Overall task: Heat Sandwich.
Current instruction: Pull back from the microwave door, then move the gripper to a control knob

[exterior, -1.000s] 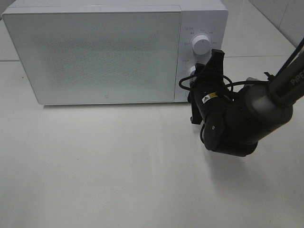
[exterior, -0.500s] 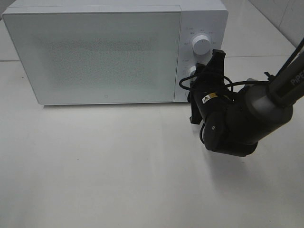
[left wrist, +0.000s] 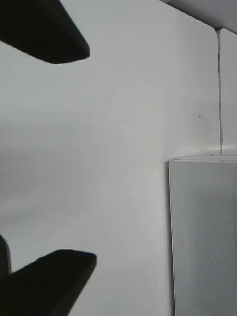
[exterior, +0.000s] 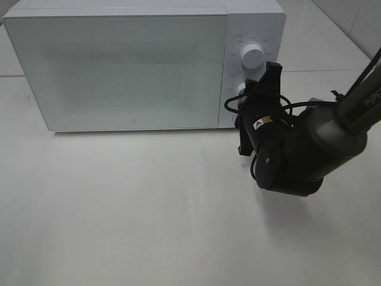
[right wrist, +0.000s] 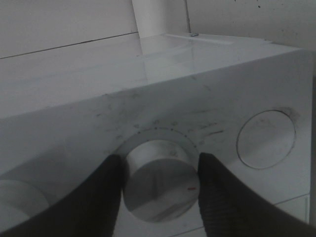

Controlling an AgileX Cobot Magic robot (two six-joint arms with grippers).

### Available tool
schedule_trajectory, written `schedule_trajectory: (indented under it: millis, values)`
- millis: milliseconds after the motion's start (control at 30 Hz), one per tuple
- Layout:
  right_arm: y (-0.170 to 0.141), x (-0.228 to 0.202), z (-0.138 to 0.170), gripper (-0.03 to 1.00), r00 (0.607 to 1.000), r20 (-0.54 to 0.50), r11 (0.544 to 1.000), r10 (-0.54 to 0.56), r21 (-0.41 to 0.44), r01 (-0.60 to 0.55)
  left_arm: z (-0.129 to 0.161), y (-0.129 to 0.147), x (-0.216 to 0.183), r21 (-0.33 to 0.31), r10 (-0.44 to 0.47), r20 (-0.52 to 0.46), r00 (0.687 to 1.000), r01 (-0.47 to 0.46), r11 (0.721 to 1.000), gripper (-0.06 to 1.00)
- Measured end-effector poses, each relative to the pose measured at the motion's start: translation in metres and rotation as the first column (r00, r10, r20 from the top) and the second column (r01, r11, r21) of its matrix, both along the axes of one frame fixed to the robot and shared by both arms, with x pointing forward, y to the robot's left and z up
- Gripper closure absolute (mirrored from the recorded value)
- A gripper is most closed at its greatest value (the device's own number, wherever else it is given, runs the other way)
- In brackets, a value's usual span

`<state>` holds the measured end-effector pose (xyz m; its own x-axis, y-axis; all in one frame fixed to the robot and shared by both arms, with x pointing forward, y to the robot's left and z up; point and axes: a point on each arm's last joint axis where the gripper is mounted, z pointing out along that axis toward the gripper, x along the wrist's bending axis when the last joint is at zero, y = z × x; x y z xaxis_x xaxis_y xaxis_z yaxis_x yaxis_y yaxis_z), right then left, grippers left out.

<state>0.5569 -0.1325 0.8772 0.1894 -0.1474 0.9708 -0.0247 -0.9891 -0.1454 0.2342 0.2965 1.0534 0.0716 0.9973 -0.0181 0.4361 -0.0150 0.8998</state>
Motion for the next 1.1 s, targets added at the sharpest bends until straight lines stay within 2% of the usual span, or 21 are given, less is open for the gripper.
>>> schedule_trajectory:
  millis: [33,67,167,200,333,633,1100]
  values:
    - [0.001,0.000,0.000,0.45,1.000,0.001,1.000,0.012,-0.010,-0.012,0.000,0.000,0.000,0.000,0.000,0.000,1.000,0.000,1.000,-0.02]
    - [0.001,0.000,0.000,0.45,1.000,0.001,1.000,0.012,-0.010,-0.012,0.000,0.000,0.000,0.000,0.000,0.000,1.000,0.000,1.000,-0.02]
    - [0.003,0.000,0.000,0.33,1.000,-0.001,0.999,0.027,-0.019,-0.027,0.000,0.000,0.000,0.000,0.000,0.000,1.000,0.000,1.000,-0.02]
    - [0.002,-0.001,-0.001,0.25,0.999,-0.010,0.999,0.031,-0.022,-0.031,0.000,0.000,0.000,0.000,0.000,0.000,1.000,0.000,1.000,-0.02]
    - [0.002,-0.002,-0.004,0.19,0.999,-0.021,0.998,0.038,-0.041,-0.039,0.000,0.000,0.000,0.000,0.000,0.000,1.000,0.000,1.000,-0.02]
    - [0.003,-0.002,-0.003,0.21,0.999,-0.009,0.997,0.049,-0.058,-0.050,0.000,0.000,0.000,0.000,0.000,0.000,1.000,0.000,1.000,-0.02]
    - [-0.004,-0.023,0.007,0.21,0.988,-0.011,0.977,0.154,-0.145,-0.154,0.000,0.000,0.000,0.000,0.000,0.000,1.000,0.000,1.000,-0.02]
